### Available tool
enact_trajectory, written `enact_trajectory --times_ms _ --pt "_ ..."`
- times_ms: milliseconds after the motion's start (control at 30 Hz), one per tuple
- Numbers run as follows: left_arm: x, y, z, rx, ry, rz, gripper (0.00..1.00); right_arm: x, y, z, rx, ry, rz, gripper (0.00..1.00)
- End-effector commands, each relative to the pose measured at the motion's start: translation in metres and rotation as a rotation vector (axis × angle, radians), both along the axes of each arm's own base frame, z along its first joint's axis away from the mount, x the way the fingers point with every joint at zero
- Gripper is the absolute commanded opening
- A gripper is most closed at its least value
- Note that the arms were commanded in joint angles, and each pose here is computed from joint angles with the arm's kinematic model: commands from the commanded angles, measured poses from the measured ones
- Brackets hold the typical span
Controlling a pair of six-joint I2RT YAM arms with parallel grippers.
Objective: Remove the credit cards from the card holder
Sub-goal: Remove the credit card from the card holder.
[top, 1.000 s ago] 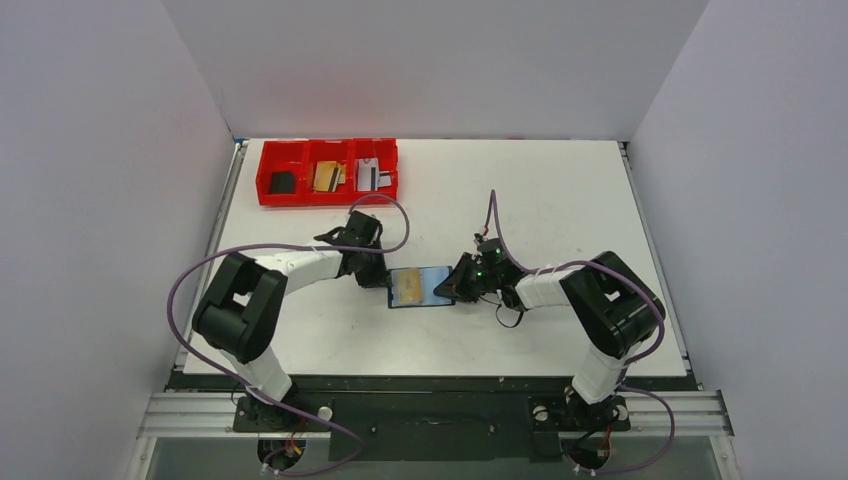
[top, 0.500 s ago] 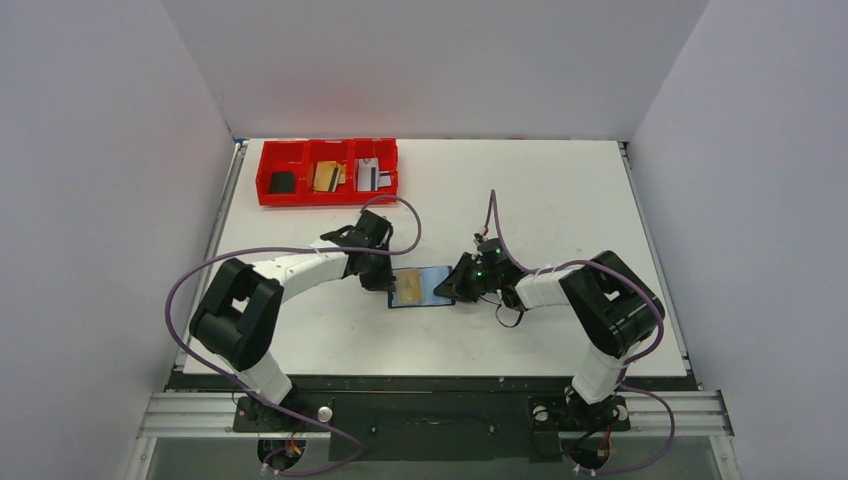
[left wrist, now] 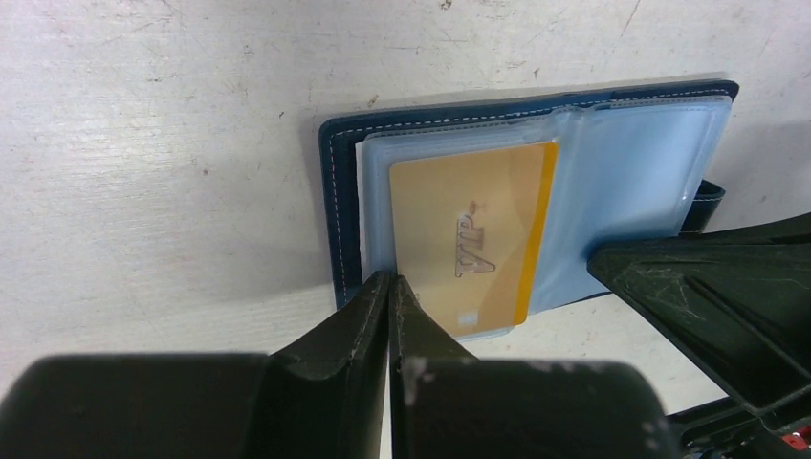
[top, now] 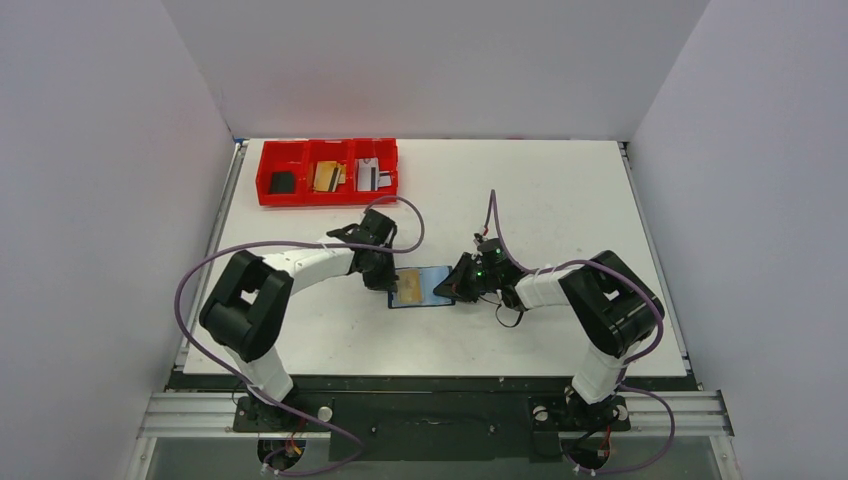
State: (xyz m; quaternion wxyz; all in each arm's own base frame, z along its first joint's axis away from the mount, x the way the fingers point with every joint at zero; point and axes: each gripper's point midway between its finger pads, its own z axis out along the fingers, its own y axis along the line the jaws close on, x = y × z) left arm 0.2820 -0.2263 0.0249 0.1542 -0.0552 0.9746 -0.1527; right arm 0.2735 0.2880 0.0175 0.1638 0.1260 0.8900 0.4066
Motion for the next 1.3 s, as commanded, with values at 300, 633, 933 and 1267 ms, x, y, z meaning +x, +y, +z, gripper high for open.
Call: enact_trajectory --times_ms 300,633,933,1267 --pt "0.014 -0.029 0.004 -0.036 -0.029 -0.050 0.00 -0.003 -0.014 -0.029 -0.079 0.032 -0.023 0.00" --pt "0.005 -0.021 -0.018 0.028 0.025 -0.022 0.00 0.004 -0.008 -0.009 -0.032 -0.018 -0.023 0.08" --pt "-0.001 -0.017 -0.031 0.042 0.052 -0.006 0.00 0.017 0.007 0.016 0.047 -0.075 -0.012 0.16" --pt "-0.003 -0.018 -0.034 0.036 0.062 -0.007 0.00 0.018 0.020 0.016 0.087 -0.072 0.004 0.16"
